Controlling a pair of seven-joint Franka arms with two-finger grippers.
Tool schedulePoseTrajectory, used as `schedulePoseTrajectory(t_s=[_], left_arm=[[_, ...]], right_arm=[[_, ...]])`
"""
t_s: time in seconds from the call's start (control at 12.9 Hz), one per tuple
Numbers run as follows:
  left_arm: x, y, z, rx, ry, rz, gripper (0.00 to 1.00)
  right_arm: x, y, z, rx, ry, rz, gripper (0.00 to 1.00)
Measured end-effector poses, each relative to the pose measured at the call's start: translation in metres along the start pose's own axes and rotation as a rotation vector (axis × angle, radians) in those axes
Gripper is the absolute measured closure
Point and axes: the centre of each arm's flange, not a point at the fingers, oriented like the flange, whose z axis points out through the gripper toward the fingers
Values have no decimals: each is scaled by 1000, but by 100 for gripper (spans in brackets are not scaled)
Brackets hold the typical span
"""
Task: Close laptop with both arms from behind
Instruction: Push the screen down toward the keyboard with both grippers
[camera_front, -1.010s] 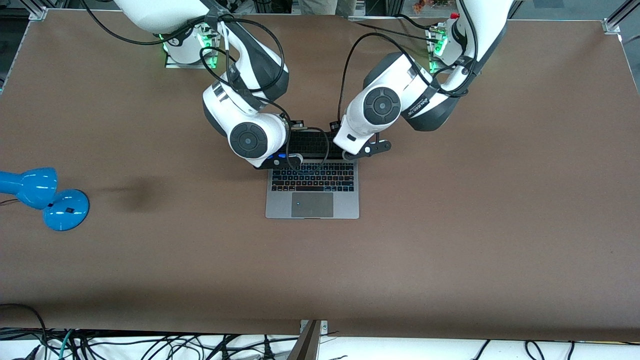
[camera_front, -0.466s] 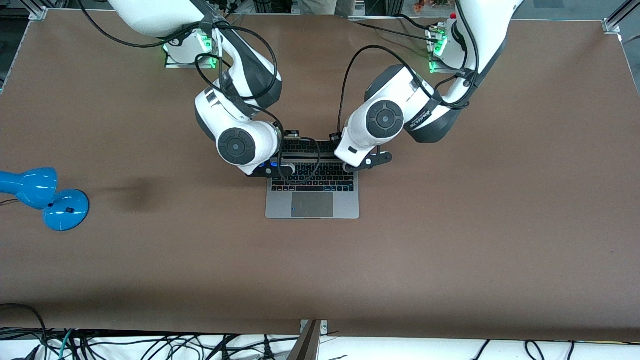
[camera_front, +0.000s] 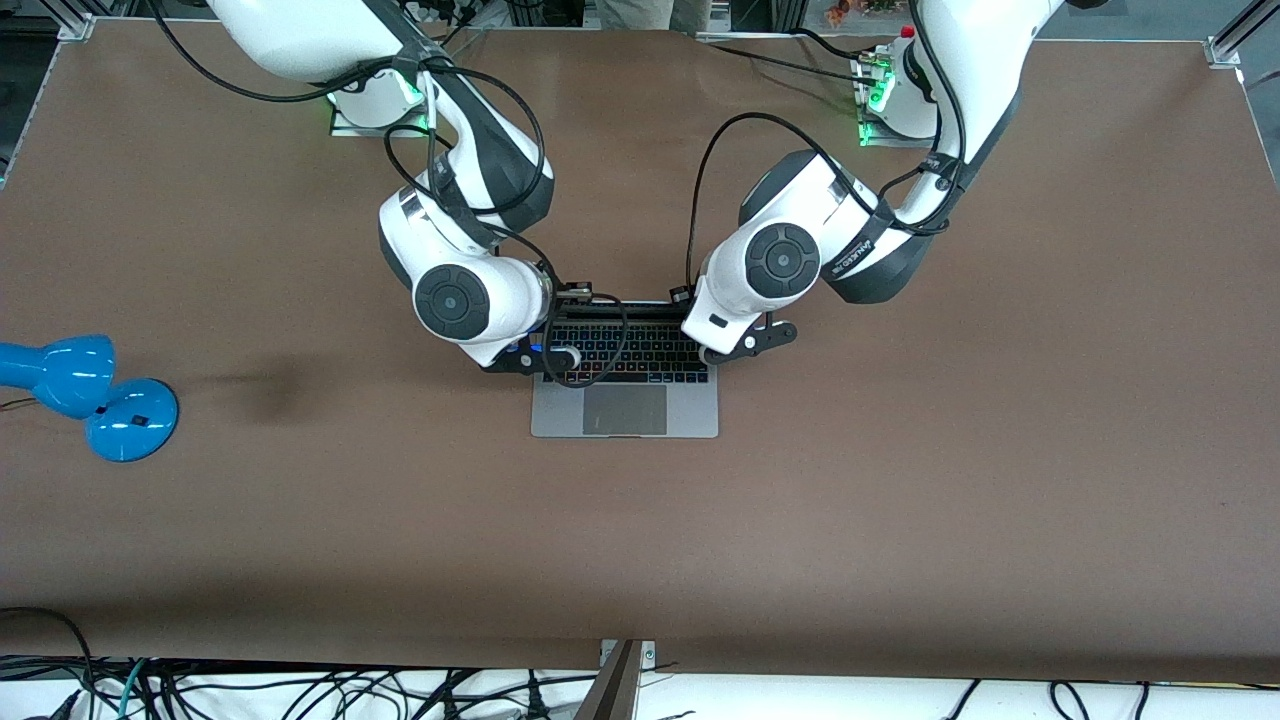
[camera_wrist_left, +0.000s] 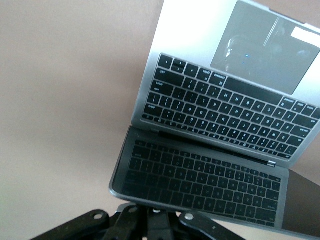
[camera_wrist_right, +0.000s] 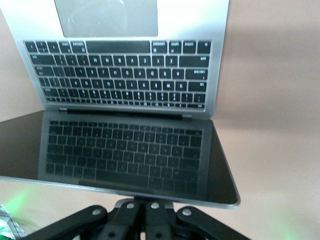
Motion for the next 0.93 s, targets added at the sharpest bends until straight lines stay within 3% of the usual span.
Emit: schedulePoseTrajectory(t_s=[0.93], left_arm=[[49,2,9,-32,-8,-46,99]], right_arm=[[39,11,3,47,159,-17,99]])
